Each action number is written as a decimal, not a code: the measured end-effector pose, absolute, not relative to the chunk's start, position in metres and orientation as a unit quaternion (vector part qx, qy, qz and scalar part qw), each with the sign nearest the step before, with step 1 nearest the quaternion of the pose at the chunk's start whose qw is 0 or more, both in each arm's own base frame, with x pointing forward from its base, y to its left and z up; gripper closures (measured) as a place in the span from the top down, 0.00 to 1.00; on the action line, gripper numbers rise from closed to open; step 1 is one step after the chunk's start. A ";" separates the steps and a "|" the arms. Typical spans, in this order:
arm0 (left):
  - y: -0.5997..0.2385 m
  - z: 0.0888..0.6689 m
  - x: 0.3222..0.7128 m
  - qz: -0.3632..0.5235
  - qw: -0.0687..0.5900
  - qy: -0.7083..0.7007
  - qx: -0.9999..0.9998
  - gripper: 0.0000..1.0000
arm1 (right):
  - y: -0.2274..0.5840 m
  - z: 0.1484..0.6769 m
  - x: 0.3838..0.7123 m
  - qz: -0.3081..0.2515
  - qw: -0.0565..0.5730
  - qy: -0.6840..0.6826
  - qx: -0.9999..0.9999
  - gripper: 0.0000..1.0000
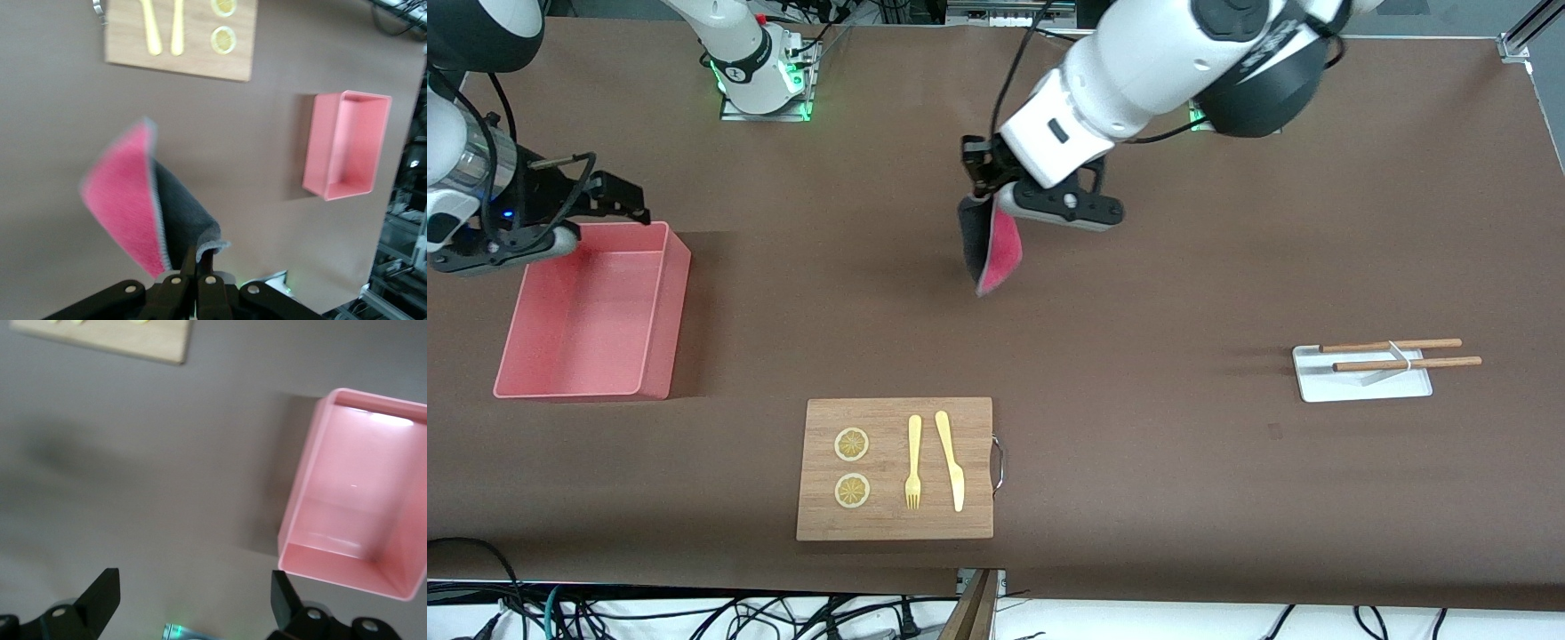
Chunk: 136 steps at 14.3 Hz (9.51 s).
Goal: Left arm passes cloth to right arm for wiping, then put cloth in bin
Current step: 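Carry the cloth to mid-table with the left gripper while the right gripper approaches, then grasp the hanging cloth with the right gripper beside the left gripper, then open the left gripper and withdraw it while the right gripper holds the cloth, then wipe the table beside the wooden board with the cloth in the right gripper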
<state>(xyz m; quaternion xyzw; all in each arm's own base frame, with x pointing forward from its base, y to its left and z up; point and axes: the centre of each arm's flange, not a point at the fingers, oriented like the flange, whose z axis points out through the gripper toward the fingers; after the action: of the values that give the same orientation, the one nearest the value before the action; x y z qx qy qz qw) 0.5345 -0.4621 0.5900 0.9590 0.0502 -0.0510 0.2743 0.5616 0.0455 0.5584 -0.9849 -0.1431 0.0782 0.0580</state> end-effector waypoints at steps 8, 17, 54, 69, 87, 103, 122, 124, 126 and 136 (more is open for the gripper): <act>-0.482 0.582 0.541 -0.064 0.294 0.216 0.929 0.02 | 0.145 0.558 0.548 0.059 0.223 -0.344 -0.910 1.00; -0.483 0.586 0.543 -0.068 0.303 0.264 0.913 0.02 | 0.269 0.491 0.537 -0.027 0.230 -0.432 -0.872 1.00; -0.482 0.588 0.545 -0.063 0.309 0.268 0.910 0.02 | 0.346 0.440 0.517 -0.135 0.232 -0.442 -0.856 0.01; -0.482 0.589 0.545 -0.062 0.310 0.268 0.910 0.02 | 0.338 0.439 0.534 -0.169 0.224 -0.432 -0.857 1.00; -0.476 0.588 0.551 -0.057 0.308 0.274 0.909 0.02 | 0.352 0.426 0.546 -0.182 0.231 -0.429 -0.854 0.02; -0.476 0.589 0.551 -0.055 0.311 0.274 0.908 0.96 | 0.280 0.463 0.555 -0.115 0.231 -0.454 -0.853 0.02; -0.228 0.542 0.583 -0.172 -0.012 -0.127 0.977 1.00 | 0.122 0.335 0.585 0.075 0.046 -0.357 -0.930 0.02; -0.196 0.539 0.593 -0.164 -0.008 -0.144 0.976 1.00 | 0.119 0.295 0.599 0.056 0.047 -0.345 -0.936 0.02; -0.170 0.533 0.596 -0.130 0.001 -0.148 0.981 1.00 | 0.122 0.260 0.607 0.041 0.050 -0.334 -0.940 0.02; -0.038 0.553 0.559 -0.005 0.018 -0.060 0.998 1.00 | 0.304 0.197 0.597 0.028 0.047 -0.196 -0.979 0.02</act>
<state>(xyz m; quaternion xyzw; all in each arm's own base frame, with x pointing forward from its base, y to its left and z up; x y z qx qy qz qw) 0.5588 -0.0380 0.5532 0.9980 -0.0597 -0.0049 0.0185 0.5965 0.3040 0.1968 -0.9791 -0.1958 0.0282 0.0470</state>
